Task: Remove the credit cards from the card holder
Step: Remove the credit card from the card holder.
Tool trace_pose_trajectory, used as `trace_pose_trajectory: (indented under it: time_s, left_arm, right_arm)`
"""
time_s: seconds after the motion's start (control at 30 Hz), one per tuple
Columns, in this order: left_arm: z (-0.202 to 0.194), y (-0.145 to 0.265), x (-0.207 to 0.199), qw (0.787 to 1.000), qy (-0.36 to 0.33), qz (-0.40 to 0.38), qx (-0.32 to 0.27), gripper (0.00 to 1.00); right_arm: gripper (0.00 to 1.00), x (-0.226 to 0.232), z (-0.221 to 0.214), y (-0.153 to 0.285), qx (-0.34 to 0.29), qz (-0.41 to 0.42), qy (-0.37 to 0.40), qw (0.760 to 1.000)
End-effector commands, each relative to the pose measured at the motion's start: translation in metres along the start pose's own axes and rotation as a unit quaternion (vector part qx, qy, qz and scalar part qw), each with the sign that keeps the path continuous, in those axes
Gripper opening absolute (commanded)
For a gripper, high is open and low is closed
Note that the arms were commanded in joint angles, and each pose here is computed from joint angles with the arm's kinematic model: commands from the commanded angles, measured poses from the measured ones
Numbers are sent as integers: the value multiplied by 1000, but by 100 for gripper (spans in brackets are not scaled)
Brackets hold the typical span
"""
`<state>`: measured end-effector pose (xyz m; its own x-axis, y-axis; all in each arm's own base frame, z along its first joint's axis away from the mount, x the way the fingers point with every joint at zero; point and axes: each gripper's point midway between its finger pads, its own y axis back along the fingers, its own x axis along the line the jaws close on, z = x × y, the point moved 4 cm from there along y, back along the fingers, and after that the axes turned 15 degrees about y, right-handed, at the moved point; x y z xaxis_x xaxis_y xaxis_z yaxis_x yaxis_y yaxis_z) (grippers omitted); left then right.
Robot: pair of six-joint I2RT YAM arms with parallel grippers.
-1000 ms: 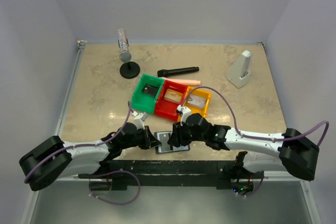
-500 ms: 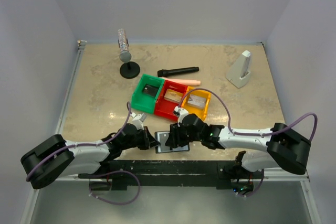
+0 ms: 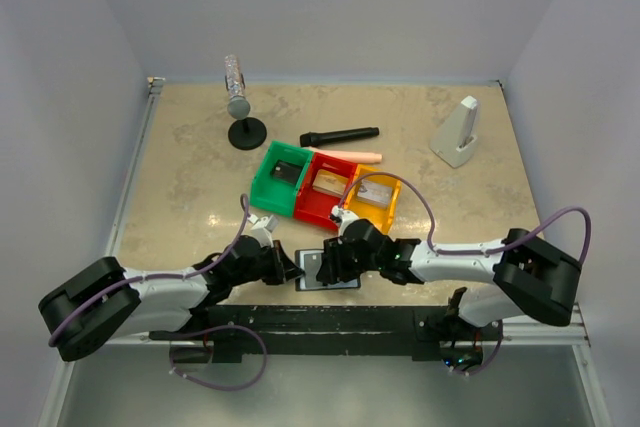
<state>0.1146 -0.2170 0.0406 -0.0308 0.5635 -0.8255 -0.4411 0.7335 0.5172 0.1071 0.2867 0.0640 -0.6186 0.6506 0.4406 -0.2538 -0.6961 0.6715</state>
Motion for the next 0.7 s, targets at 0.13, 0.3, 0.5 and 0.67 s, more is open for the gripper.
trace_pose_trajectory:
  time_s: [0.13,0.3,0.5,0.67]
  left_arm:
    - [4,0,6,1000,-4,11,-14,2]
    - [3,1,7,1000,-5,11,-13,2]
    - [3,1,7,1000,-5,11,-13,2]
    - [3,1,7,1000,-6,10,-13,2]
  right_arm:
    - [44,-1,7,-5,-6,-10,-11,1000]
    - [44,-6,4,-5,3,-33,-33,999]
    - [45,-3,5,-4,-7,-24,-58,998]
    - [45,4,9,-7,-23,4,-74,997]
